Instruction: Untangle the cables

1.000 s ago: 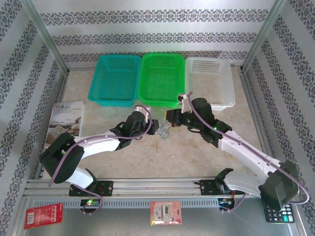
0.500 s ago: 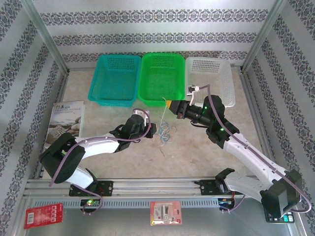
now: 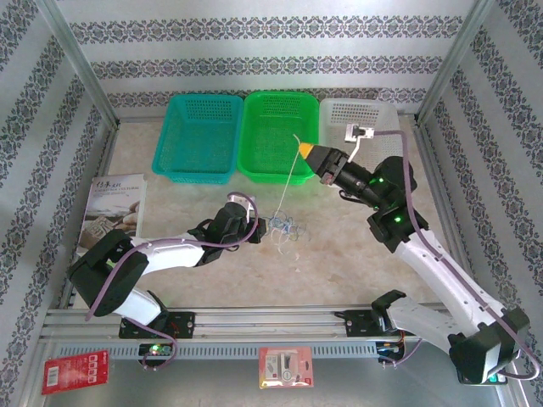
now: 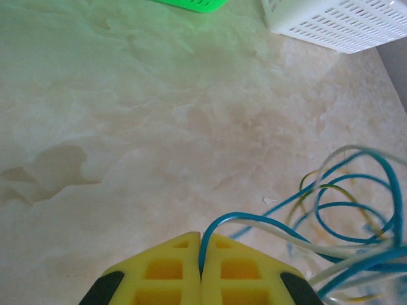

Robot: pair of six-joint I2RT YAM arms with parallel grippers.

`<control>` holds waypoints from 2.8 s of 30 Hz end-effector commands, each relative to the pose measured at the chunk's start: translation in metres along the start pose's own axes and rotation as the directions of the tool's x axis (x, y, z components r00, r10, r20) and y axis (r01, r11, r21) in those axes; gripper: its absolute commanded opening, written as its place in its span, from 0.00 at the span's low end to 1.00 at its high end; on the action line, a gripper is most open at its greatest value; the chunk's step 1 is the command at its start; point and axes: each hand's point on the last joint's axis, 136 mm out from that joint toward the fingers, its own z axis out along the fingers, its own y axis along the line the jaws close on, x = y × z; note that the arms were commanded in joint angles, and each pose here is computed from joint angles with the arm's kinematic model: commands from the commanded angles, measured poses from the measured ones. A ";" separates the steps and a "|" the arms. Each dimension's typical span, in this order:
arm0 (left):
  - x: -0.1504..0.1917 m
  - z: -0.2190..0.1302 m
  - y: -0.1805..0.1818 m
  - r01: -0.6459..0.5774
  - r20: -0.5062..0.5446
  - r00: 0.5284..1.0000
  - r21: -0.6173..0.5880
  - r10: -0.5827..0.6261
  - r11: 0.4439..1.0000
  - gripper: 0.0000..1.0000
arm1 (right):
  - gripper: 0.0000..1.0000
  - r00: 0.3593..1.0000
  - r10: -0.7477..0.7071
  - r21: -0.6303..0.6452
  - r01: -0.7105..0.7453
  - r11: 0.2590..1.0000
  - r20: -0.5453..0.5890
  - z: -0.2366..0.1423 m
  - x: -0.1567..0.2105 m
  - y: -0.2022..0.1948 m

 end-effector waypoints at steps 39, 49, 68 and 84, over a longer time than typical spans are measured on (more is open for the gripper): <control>0.000 -0.035 -0.030 -0.133 -0.015 0.990 0.146 0.137 0.980 0.66 | 0.00 0.995 -0.056 0.053 0.060 0.997 -0.079 0.020 0.023 -0.009; 0.017 -0.004 -0.040 -0.106 -0.057 0.991 0.194 0.119 0.975 0.70 | 0.00 0.995 -0.090 0.033 0.092 0.995 -0.053 0.024 0.018 0.009; 0.019 0.022 -0.029 -0.071 -0.044 0.996 0.153 0.079 0.986 0.00 | 0.00 0.995 -0.101 -0.094 0.099 0.991 -0.016 0.026 -0.011 0.068; 0.039 0.006 0.004 -0.063 -0.060 0.996 0.059 0.067 0.996 0.00 | 0.00 0.992 -0.037 -0.197 0.062 0.978 0.125 0.010 -0.084 0.106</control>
